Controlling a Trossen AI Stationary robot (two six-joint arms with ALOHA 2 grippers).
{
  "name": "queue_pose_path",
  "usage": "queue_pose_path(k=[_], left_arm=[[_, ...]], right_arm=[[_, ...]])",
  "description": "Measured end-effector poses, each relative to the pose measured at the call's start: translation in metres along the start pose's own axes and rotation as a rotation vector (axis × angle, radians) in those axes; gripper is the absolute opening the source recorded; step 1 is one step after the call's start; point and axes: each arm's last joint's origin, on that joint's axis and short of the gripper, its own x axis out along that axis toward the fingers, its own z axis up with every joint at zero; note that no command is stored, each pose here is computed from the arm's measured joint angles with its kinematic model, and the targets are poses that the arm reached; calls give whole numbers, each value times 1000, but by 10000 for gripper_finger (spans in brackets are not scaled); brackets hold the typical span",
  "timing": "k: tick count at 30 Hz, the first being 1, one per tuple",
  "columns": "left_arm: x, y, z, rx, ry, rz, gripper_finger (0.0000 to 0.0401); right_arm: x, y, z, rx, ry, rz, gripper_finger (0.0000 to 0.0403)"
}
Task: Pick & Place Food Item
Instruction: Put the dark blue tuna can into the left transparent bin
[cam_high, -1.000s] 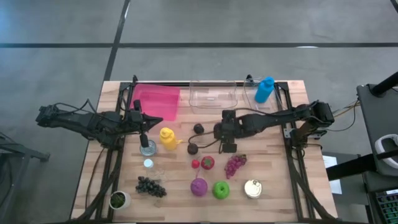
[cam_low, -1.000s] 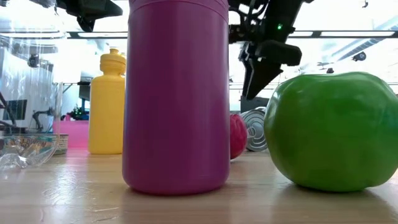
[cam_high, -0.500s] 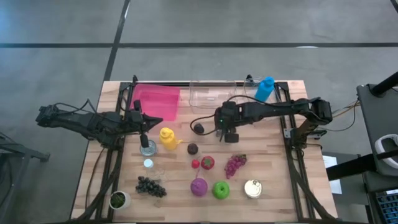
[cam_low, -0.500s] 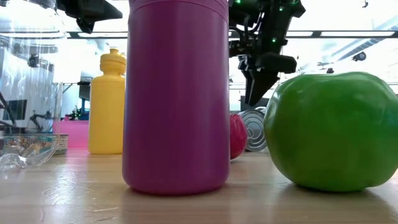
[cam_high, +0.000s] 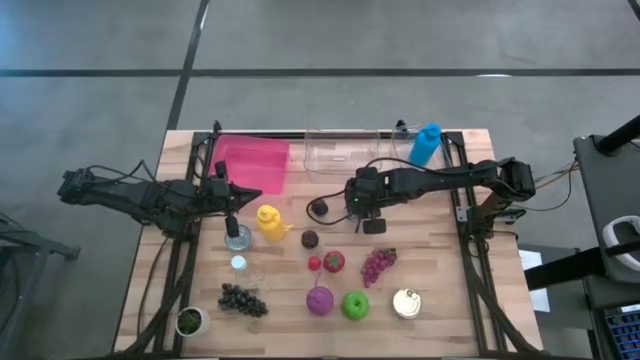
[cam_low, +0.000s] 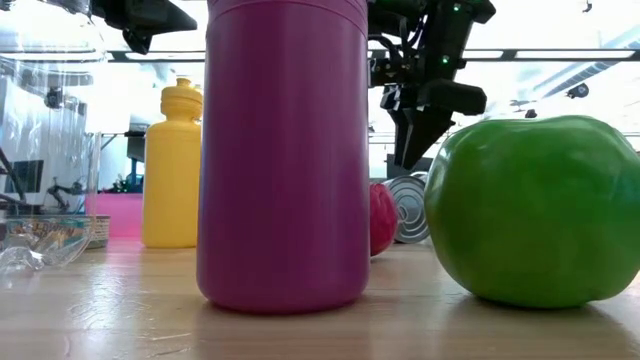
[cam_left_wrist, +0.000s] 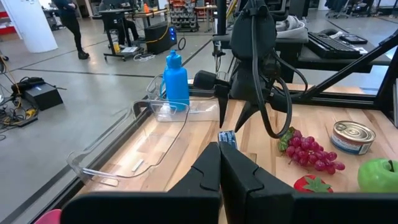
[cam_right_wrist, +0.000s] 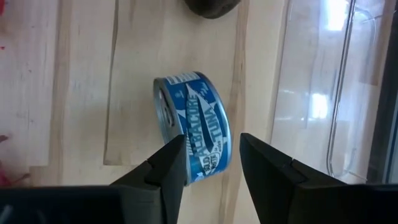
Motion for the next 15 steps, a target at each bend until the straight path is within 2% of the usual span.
queue_pose_path(k=[15], left_arm=[[0,0,0,0,0,0,1]], right_arm=[[0,0,1,1,-3,-1,149]])
